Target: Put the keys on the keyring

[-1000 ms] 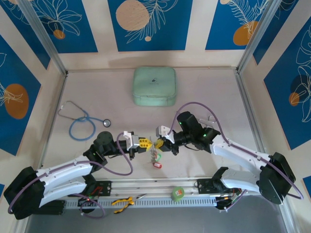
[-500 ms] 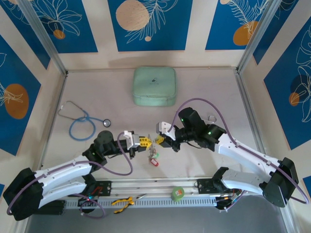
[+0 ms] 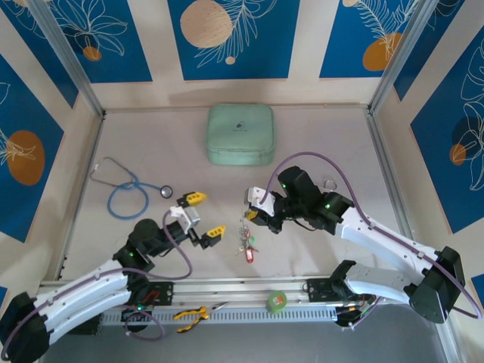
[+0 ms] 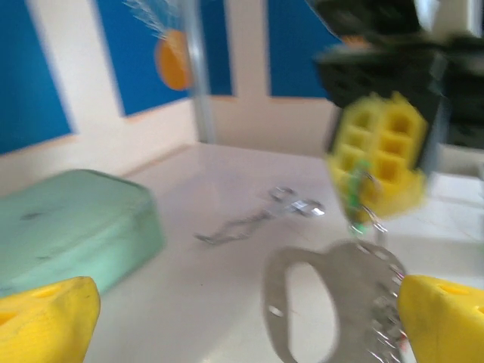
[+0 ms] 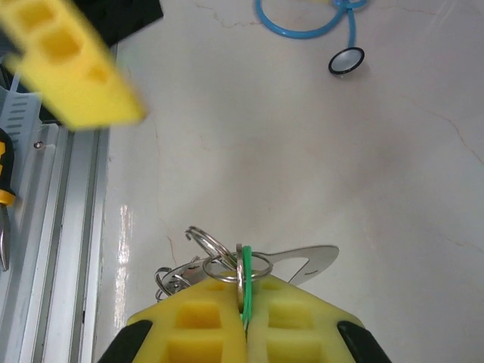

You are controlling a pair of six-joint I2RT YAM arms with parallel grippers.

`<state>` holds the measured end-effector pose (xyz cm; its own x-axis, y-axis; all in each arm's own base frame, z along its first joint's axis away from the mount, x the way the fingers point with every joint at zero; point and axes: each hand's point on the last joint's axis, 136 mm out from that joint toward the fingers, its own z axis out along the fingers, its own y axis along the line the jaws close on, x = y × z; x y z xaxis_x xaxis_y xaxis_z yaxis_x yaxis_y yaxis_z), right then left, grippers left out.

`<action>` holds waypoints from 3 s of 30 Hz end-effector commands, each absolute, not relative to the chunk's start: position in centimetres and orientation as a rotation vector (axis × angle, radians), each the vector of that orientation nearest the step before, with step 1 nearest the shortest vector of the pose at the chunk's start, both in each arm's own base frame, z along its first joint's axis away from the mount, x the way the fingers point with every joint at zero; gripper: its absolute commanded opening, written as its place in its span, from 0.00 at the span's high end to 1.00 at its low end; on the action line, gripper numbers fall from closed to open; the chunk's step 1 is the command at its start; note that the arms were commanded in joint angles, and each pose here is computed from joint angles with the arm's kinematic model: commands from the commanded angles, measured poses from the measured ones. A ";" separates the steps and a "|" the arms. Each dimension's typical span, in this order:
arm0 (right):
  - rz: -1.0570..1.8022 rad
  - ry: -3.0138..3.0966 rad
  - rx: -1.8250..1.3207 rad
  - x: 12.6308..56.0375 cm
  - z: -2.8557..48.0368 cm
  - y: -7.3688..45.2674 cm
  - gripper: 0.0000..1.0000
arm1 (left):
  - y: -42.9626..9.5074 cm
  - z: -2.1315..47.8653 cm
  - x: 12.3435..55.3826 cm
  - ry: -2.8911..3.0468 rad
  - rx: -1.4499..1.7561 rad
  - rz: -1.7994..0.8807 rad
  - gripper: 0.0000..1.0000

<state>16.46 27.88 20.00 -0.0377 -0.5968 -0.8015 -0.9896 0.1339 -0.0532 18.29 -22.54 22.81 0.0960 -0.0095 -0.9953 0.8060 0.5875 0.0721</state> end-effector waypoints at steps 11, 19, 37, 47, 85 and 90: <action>0.877 1.403 -1.562 18.7 26.3 39.8 1.00 | -5.6 23.9 22.6 1.515 -0.088 -0.091 0.00; 0.820 1.633 -1.567 21.5 17.6 38.8 1.00 | -3.8 25.7 22.1 1.458 -0.169 -0.055 0.00; 0.113 2.113 -1.891 21.2 5.7 22.9 1.00 | -6.6 23.5 24.0 1.529 -0.044 -0.016 0.00; -0.093 2.297 -1.906 21.5 3.2 17.6 0.75 | -8.6 22.0 25.4 1.585 0.051 -0.017 0.00; 0.346 1.898 -0.196 38.5 9.9 5.2 0.49 | -1.7 10.4 37.6 1.763 0.048 0.205 0.00; 0.346 1.908 -0.164 38.6 9.9 4.6 0.49 | -1.5 10.2 38.4 1.801 0.052 0.174 0.00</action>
